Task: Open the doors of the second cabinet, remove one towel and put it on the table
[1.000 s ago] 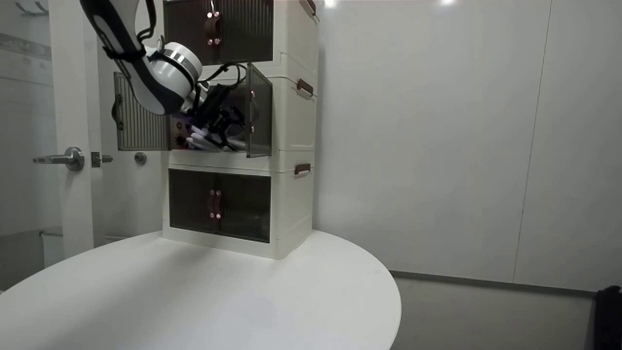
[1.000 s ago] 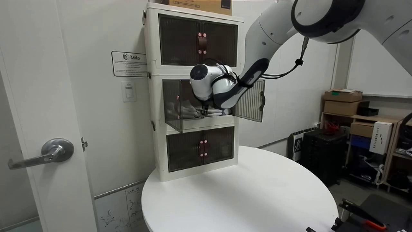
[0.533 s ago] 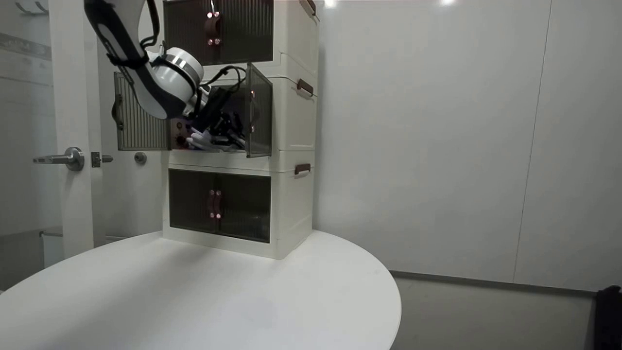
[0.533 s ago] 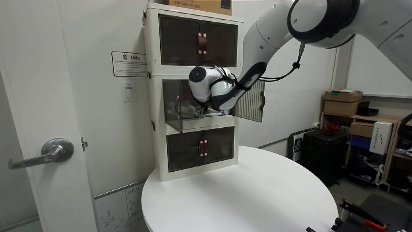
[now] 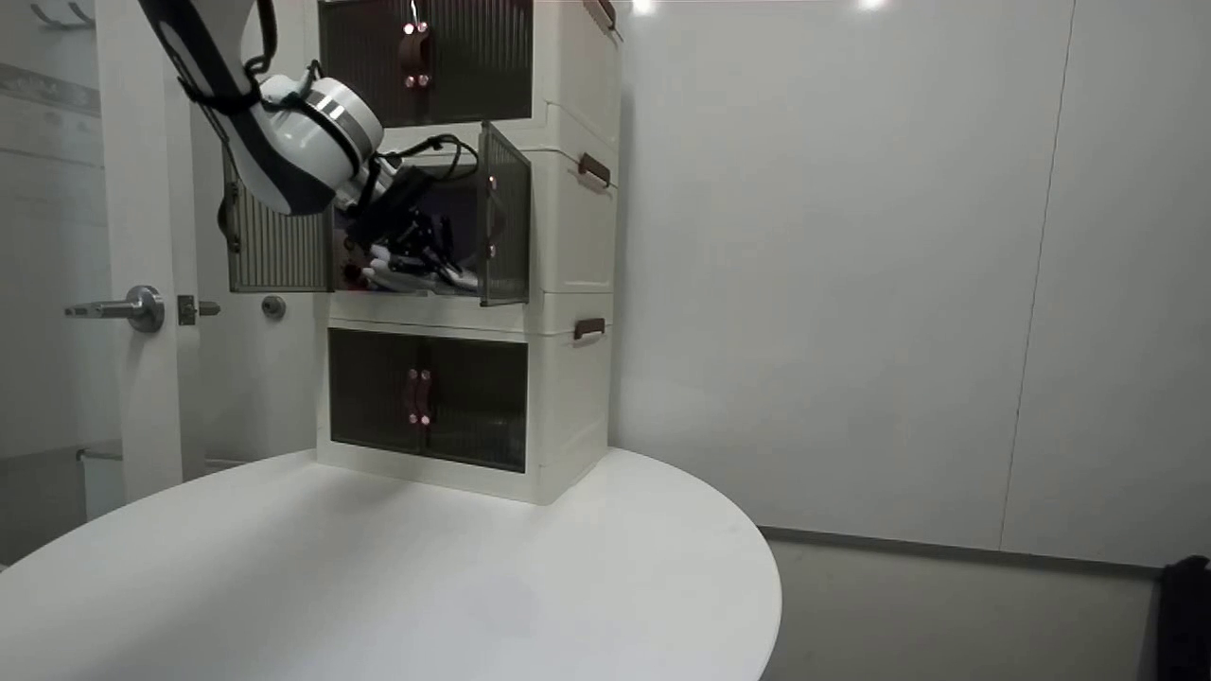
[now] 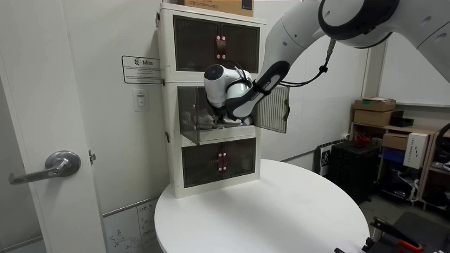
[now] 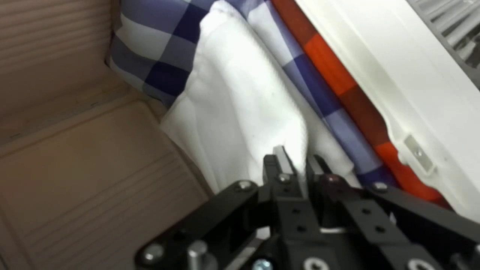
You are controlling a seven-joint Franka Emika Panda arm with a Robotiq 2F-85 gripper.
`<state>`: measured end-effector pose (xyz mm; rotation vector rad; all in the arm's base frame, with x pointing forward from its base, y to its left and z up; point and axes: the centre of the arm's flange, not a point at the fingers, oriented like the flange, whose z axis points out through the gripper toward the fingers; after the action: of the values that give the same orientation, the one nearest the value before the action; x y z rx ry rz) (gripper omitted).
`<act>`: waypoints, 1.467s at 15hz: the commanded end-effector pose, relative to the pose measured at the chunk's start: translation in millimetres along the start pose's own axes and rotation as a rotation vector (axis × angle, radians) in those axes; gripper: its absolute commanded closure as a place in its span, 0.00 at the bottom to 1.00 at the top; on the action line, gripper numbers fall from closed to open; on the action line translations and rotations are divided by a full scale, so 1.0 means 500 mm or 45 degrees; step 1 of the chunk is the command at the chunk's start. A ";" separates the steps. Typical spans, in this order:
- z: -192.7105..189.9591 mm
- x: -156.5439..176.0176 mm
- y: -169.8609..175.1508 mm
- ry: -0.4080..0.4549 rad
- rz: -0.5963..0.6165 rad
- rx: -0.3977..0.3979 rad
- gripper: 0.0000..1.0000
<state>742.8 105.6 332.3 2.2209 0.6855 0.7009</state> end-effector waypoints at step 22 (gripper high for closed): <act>-0.322 -0.171 -0.025 -0.040 0.144 0.495 0.98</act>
<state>586.0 136.2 399.3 2.5886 0.7056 0.6958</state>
